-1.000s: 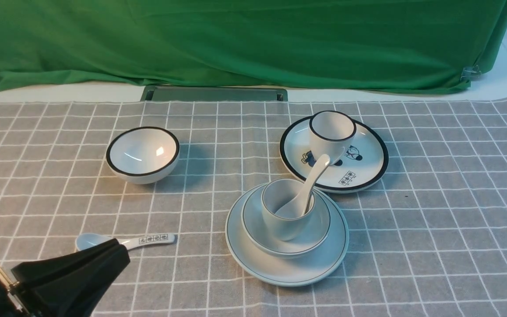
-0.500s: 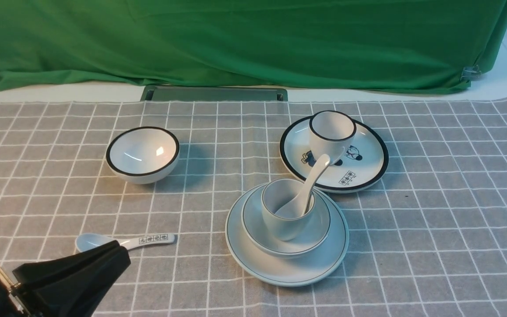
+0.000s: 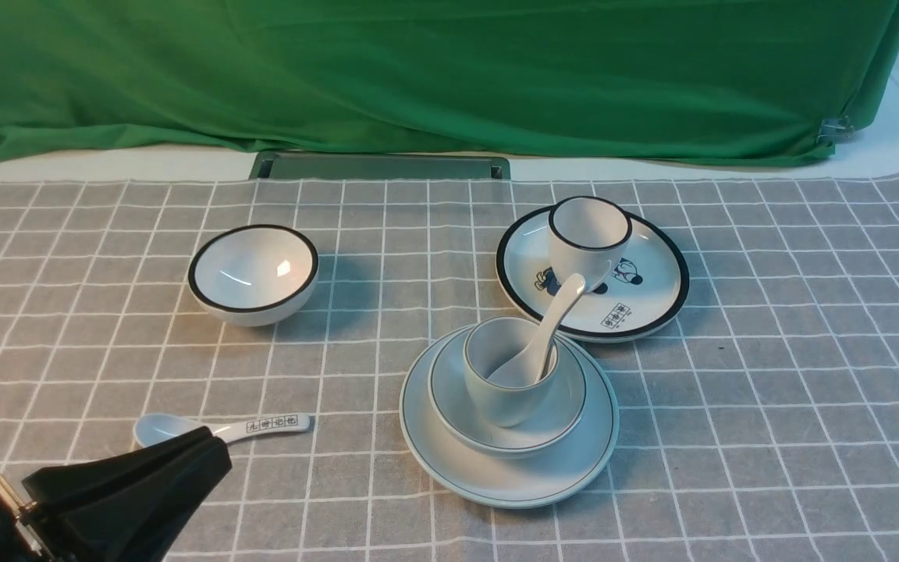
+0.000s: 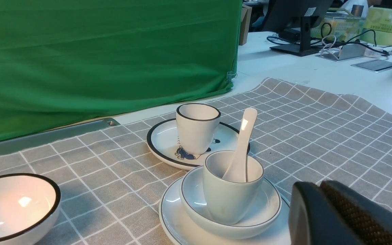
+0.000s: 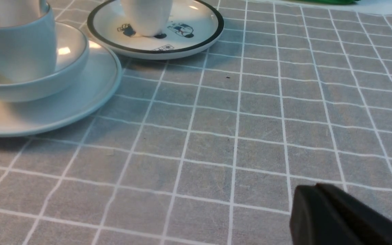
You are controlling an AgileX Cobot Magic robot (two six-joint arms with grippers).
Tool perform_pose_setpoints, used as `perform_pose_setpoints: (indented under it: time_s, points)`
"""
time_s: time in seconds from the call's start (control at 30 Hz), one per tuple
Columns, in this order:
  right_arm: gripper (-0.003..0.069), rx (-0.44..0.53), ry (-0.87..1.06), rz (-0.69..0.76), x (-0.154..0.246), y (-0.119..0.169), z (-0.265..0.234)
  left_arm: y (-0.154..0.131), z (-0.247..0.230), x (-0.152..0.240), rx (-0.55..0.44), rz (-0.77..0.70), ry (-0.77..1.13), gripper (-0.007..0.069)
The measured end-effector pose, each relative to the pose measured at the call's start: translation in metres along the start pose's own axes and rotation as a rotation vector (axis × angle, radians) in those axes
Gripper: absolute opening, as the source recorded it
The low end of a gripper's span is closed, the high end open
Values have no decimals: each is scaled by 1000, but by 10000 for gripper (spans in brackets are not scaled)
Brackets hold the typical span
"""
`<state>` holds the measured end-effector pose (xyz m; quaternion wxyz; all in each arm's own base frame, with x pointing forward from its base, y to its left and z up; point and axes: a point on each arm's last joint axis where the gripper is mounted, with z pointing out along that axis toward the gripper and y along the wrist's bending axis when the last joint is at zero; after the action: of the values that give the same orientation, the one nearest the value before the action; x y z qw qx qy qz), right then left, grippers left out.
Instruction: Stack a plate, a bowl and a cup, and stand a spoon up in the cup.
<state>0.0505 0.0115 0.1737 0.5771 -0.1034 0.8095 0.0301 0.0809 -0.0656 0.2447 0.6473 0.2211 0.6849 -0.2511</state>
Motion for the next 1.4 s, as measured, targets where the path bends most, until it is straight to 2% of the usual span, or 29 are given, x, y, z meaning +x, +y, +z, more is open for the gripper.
perform_pose_setpoints:
  time_s: [0.17, 0.27, 0.37, 0.47, 0.5, 0.53, 0.63, 0.67, 0.73, 0.9, 1.4]
  points:
    - [34, 0, 0, 1, 0, 0, 0, 0, 0, 0, 0, 28, 0, 12]
    - [49, 0, 0, 1, 0, 0, 0, 4, -3, 0, -44, 40, 3, 12]
    - [59, 0, 0, 1, 0, 0, 0, 14, -13, -2, -156, -2, -18, 12]
    - [66, 0, 0, 1, 0, 0, 0, 26, -28, 4, -330, -23, -43, 12]
    - [66, 0, 0, 1, 0, 0, 0, 27, -30, 3, -341, -18, -47, 12]
    - [66, 0, 0, 1, 0, 0, 0, 32, -37, 12, -432, -16, -61, 12]
    - [66, 0, 0, 1, 0, 0, 0, 38, -49, 33, -586, -46, -77, 12]
    - [66, 0, 0, 1, 0, 0, 0, 38, -49, 34, -586, -50, -75, 12]
    - [71, 0, 0, 1, 0, 0, 0, 38, -56, 43, -659, -86, -50, 12]
    - [85, 1, -2, 1, 0, 0, 0, 36, -58, 59, -679, -146, 96, 12]
    - [120, 7, -4, 3, 0, 0, 0, 37, -59, 59, -692, -93, 108, 13]
